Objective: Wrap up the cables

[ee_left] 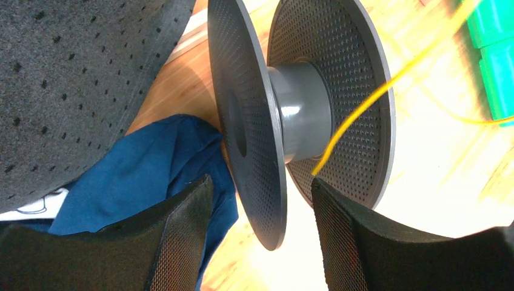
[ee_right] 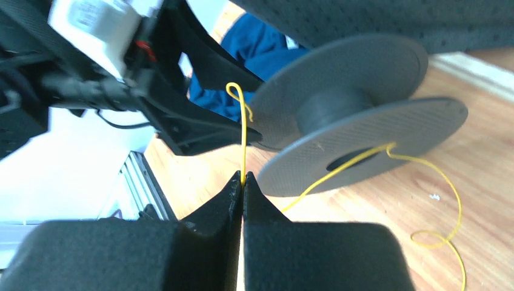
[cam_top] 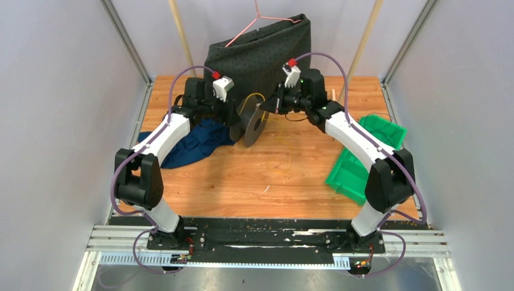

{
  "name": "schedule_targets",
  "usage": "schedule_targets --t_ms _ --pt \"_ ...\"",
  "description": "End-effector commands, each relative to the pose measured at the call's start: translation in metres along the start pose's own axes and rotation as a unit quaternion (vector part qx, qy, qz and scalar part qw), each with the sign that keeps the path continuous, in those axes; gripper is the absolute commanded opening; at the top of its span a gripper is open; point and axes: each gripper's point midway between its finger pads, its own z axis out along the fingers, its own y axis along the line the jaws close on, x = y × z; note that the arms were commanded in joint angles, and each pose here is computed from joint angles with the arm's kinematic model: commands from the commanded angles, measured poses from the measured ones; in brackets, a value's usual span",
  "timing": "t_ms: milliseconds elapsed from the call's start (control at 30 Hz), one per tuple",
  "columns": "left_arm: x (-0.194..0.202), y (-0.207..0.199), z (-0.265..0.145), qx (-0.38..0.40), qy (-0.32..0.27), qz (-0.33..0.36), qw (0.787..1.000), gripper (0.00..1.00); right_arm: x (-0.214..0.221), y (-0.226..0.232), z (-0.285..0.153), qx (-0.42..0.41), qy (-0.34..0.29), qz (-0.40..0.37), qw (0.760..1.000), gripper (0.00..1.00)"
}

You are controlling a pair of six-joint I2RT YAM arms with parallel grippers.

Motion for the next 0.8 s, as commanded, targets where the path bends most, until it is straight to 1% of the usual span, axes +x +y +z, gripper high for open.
schedule_targets --t_ms 0,367,600,767 --pt "0.001 -0.004 -0.001 0.015 0.003 -0.01 1.0 0.65 0.025 -0.027 0.009 0.024 0.031 0.014 0.999 0.01" --pt "0.002 -0.006 0.0 0.021 0.002 -0.022 1.0 0.67 0.031 -0.025 0.026 0.0 0.052 0.022 0.998 0.01" --pt "-0.008 0.004 0.001 -0.022 -0.027 -0.024 0.999 0.66 0.035 -0.021 0.034 -0.013 0.06 0.022 0.998 0.01" --pt "-0.016 0.011 0.0 -0.061 -0.044 -0.011 0.997 0.65 0.033 -0.02 0.037 -0.014 0.059 0.026 0.998 0.01"
